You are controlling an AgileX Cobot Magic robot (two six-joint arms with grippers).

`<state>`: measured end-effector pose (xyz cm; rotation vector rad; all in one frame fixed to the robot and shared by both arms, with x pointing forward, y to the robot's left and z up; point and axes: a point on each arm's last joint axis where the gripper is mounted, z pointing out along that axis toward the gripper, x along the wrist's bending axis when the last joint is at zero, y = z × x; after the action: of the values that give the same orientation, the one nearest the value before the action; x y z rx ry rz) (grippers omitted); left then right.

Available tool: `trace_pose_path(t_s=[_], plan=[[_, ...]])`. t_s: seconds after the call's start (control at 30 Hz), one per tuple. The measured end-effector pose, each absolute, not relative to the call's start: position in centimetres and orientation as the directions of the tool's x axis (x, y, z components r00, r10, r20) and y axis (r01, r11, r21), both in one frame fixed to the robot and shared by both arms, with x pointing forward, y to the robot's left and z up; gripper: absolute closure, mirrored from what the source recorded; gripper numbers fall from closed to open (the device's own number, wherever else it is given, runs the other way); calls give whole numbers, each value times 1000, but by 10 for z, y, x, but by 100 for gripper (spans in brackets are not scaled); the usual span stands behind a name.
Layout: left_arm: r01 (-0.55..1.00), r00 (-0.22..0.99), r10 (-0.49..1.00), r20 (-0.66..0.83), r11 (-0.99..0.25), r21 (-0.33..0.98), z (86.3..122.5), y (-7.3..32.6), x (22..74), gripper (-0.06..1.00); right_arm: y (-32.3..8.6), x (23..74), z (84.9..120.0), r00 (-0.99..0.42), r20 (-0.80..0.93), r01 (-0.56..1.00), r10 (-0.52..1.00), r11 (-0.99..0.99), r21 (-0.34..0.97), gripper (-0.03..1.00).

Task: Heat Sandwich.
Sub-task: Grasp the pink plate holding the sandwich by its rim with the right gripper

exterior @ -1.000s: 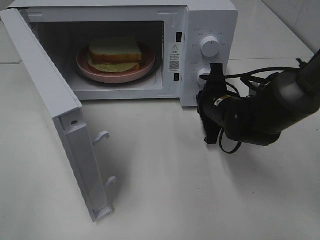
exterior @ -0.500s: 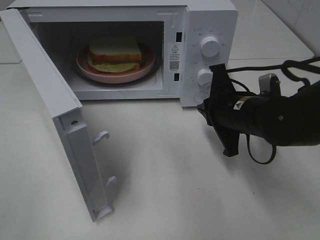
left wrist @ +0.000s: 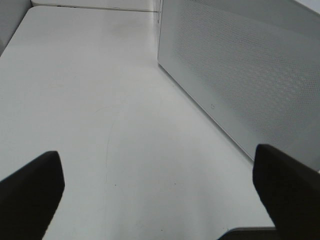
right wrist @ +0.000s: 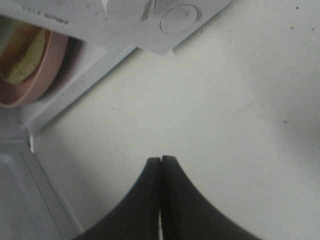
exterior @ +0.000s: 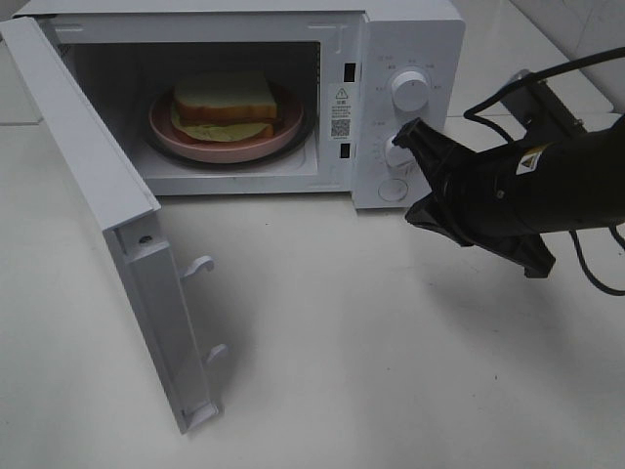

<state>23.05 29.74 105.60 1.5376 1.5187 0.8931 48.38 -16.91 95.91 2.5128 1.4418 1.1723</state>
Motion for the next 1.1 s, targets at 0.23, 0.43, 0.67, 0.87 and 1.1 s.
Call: trace_pose_path(t_s=[0.23, 0.43, 0.67, 0.87, 1.1], plan=[[449, 38, 998, -42, 20, 893, 1056, 297, 231, -2, -164, 482, 967, 146, 480, 847, 865, -360, 392, 95], [449, 38, 998, -42, 20, 893, 1056, 297, 231, -2, -159, 481, 976, -34, 379, 905, 925, -132, 404, 95], [449, 38, 998, -42, 20, 893, 1056, 297, 231, -2, -156, 480, 985, -261, 279, 902, 924, 130, 412, 94], [449, 38, 998, -42, 20, 893, 1056, 297, 231, -2, -153, 479, 1000, -549, 168, 800, 819, 456, 390, 94], [449, 38, 998, -42, 20, 893, 1056, 297, 231, -2, -156, 475, 1005, -828, 29, 535, 560, 773, 341, 94]])
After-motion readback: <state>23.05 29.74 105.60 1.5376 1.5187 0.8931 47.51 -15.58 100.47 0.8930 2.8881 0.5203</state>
